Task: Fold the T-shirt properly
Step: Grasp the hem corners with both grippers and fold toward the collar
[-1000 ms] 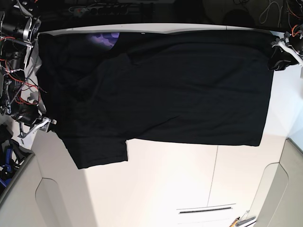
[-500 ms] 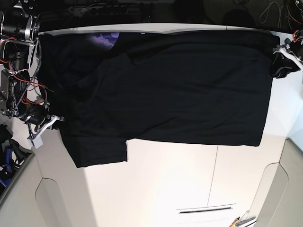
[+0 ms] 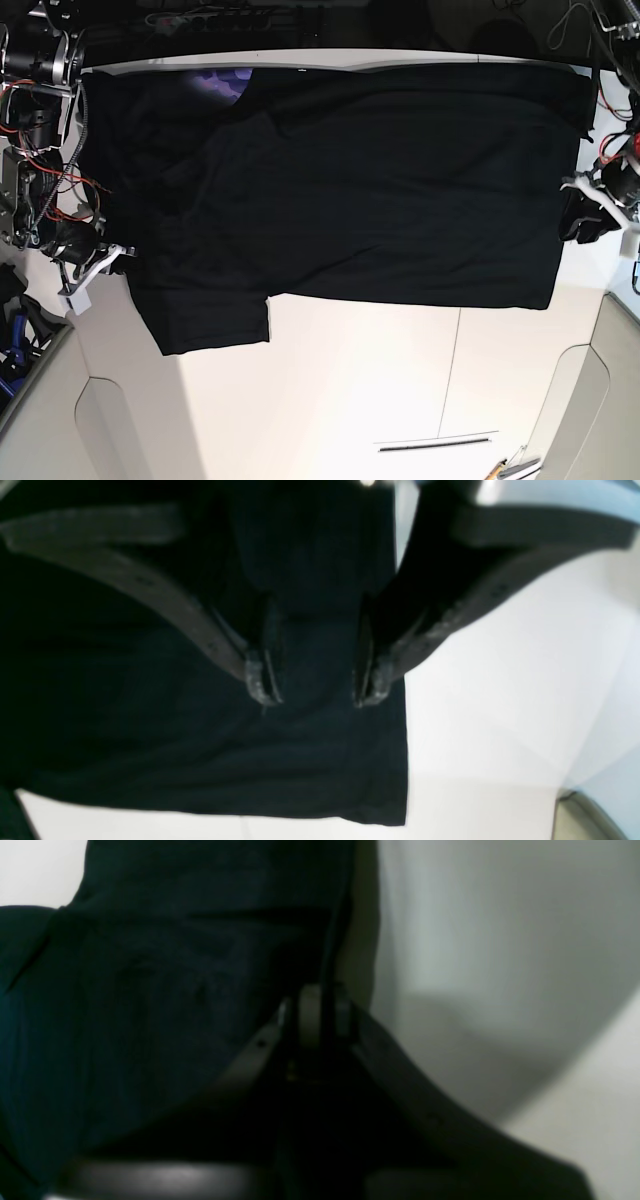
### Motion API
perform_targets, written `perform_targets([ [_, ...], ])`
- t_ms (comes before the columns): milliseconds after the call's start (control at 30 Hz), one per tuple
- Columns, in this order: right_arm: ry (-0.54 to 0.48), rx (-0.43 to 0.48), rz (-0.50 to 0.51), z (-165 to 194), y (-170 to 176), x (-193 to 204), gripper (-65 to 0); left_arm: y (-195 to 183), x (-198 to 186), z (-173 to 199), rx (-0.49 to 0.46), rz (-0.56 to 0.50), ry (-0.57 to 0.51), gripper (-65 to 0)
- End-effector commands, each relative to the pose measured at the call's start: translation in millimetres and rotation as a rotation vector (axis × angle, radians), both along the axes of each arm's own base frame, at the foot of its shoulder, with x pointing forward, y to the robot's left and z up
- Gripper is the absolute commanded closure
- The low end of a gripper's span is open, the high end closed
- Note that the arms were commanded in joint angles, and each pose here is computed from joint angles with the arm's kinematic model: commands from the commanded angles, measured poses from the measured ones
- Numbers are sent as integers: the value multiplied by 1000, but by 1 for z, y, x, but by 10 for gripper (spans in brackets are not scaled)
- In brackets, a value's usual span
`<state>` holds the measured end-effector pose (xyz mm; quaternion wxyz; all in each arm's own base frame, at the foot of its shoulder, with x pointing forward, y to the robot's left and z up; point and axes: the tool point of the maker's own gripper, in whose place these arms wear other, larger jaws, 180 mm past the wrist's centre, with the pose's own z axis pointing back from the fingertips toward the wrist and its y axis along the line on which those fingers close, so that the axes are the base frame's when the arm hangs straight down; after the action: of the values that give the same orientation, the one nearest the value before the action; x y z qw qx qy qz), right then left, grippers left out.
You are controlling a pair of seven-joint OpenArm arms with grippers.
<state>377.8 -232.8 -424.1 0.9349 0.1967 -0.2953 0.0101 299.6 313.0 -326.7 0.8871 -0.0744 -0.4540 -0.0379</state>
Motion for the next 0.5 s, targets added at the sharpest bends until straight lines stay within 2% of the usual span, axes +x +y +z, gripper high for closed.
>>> perform_targets([
  [0, -5, -27, 1, 7, -8, 5, 0, 8, 19, 15, 20, 4, -54, -272],
  [167, -6, -27, 0, 7, -8, 5, 0, 22, 74, 3, 11, 51, -22, -274],
  [200, -6, -27, 0, 7, -8, 5, 0, 24, 85, 3, 3, 58, -17, -292],
  [267, -10, -27, -1, 7, -8, 6, 0, 30, 106, 5, -24, 79, -9, -328],
  [467, -9, -27, -1, 7, -8, 5, 0, 52, 152, 6, -110, 184, -2, -332],
])
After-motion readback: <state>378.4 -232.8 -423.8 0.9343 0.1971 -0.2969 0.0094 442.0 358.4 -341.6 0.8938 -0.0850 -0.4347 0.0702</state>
